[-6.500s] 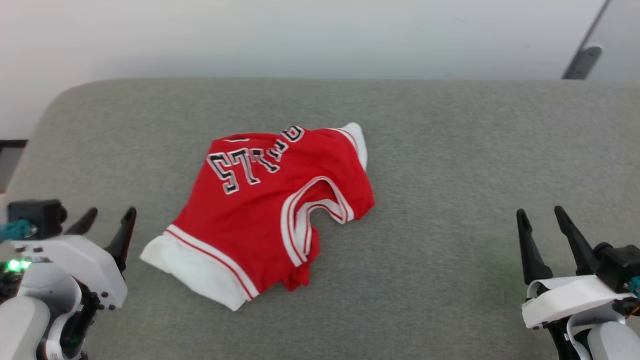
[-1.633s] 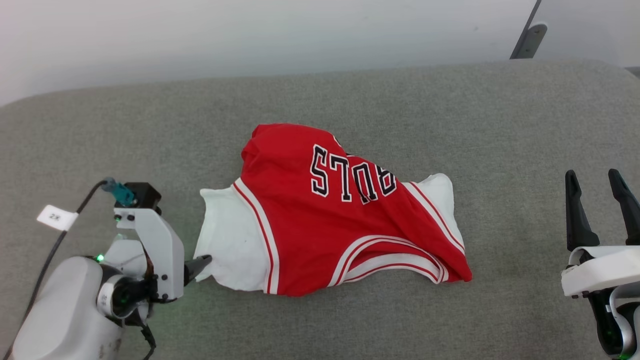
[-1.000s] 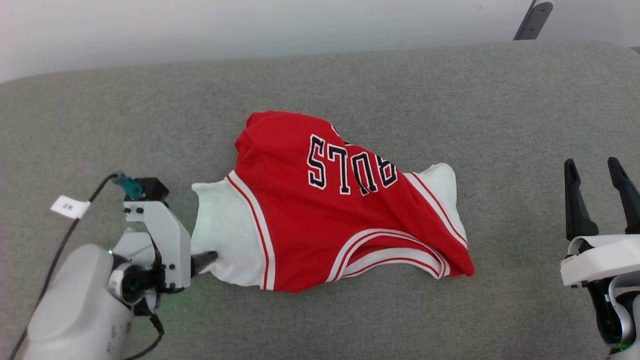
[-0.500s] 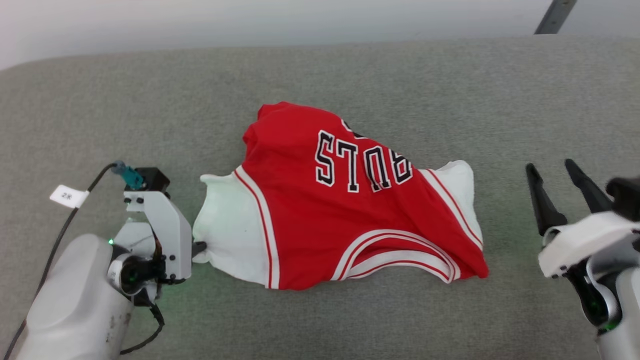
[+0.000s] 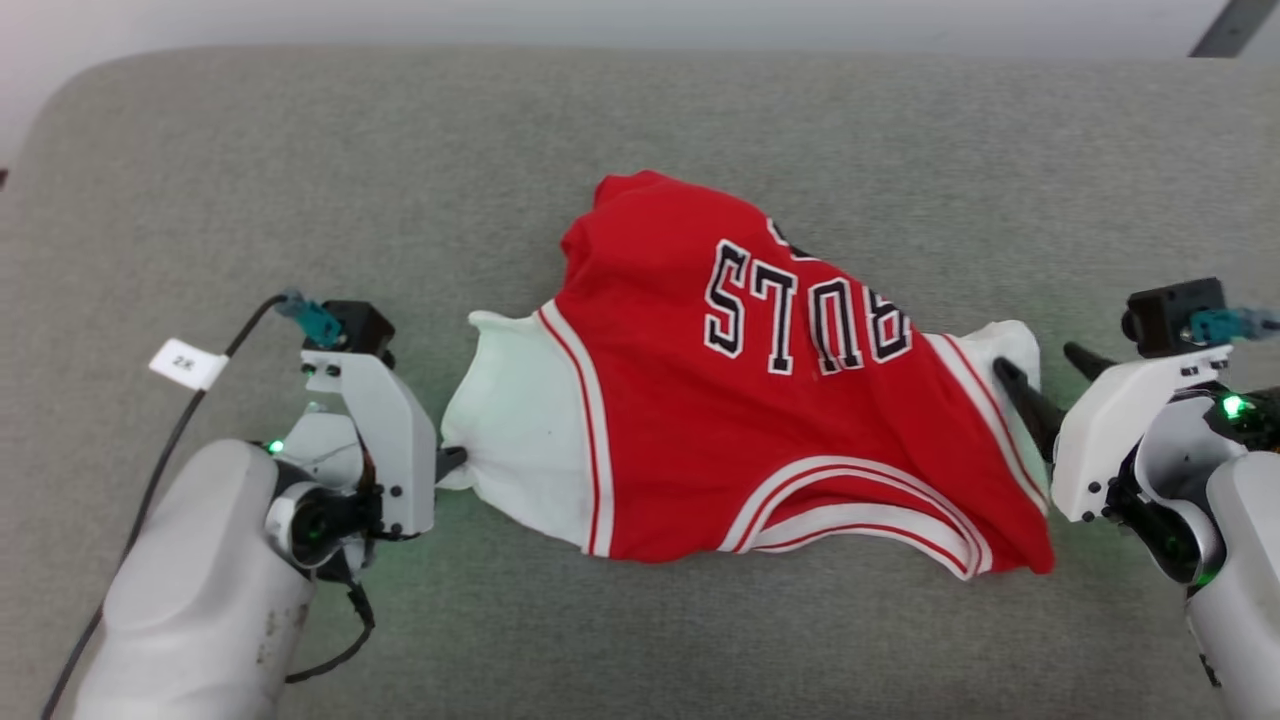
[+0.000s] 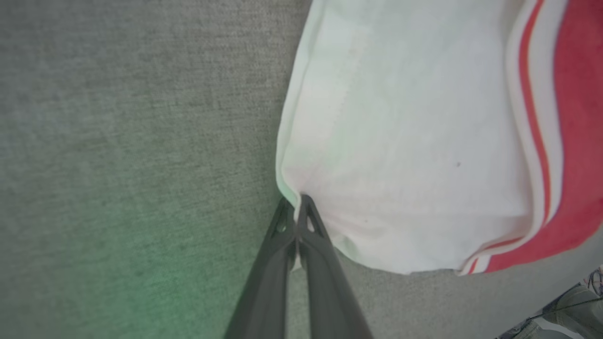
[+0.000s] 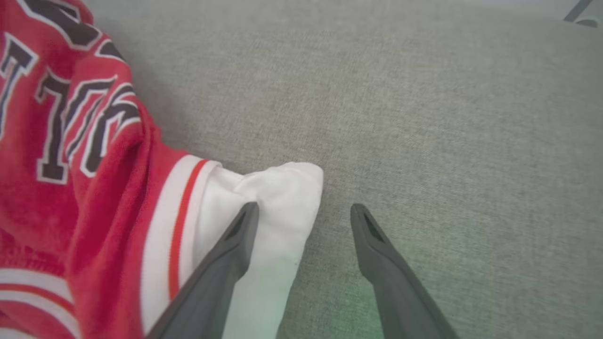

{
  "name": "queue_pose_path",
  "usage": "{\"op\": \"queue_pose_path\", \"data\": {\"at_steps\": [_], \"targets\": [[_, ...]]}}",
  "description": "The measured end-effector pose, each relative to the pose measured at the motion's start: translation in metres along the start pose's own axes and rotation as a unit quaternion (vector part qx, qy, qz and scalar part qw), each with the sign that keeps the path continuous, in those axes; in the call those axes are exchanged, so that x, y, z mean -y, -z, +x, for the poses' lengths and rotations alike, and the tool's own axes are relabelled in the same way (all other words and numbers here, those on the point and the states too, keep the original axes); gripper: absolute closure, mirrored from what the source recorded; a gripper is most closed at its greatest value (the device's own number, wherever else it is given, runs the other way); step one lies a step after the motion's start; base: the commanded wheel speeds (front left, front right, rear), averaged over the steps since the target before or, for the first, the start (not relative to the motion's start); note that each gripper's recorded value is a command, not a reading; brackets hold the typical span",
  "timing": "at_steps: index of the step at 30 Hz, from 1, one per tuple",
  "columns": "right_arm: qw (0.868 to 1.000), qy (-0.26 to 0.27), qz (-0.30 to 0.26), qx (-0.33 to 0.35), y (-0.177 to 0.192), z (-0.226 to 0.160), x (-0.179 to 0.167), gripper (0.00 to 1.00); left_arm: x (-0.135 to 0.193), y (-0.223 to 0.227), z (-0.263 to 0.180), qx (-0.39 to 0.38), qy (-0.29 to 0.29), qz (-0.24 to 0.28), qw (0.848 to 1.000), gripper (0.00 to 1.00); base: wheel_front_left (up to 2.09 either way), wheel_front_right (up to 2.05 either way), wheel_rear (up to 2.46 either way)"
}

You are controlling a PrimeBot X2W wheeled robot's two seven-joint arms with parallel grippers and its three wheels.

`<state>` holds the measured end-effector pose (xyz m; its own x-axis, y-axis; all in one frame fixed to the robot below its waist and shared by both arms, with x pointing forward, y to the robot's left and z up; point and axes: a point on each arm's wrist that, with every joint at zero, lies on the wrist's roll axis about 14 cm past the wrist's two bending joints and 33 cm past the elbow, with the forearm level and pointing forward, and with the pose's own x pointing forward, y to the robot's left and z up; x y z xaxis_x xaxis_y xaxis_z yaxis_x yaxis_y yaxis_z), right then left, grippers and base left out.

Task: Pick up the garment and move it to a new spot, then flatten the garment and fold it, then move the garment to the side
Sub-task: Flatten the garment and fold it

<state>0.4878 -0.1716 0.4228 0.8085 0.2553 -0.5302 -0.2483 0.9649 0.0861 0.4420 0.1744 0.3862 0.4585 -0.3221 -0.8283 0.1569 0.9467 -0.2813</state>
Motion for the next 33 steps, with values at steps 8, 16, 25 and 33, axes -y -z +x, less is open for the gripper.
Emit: {"op": "queue_pose_path", "data": {"at_steps": [8,16,25,33], "targets": [[0.995,-0.012,-0.003,-0.096,0.022,0.017,-0.002,1.0,-0.002,0.003,-0.001,0.006,0.001,-0.006,1.0,1.0,0.0,0.0,0.0],[0.995,-0.02,0.025,-0.097,0.011,0.017,-0.002,1.0,-0.01,-0.002,-0.008,0.015,-0.008,-0.008,1.0,1.0,0.0,0.0,0.0],[0.996,-0.049,0.072,0.017,-0.077,-0.005,-0.008,1.0,-0.004,-0.084,-0.063,0.127,-0.014,0.014,0.992,1.0,0.0,0.0,0.0],[0.982,-0.074,0.08,0.152,-0.182,-0.052,-0.014,1.0,0.02,-0.173,-0.158,0.265,-0.024,0.062,0.962,1.0,0.0,0.0,0.0]]}}
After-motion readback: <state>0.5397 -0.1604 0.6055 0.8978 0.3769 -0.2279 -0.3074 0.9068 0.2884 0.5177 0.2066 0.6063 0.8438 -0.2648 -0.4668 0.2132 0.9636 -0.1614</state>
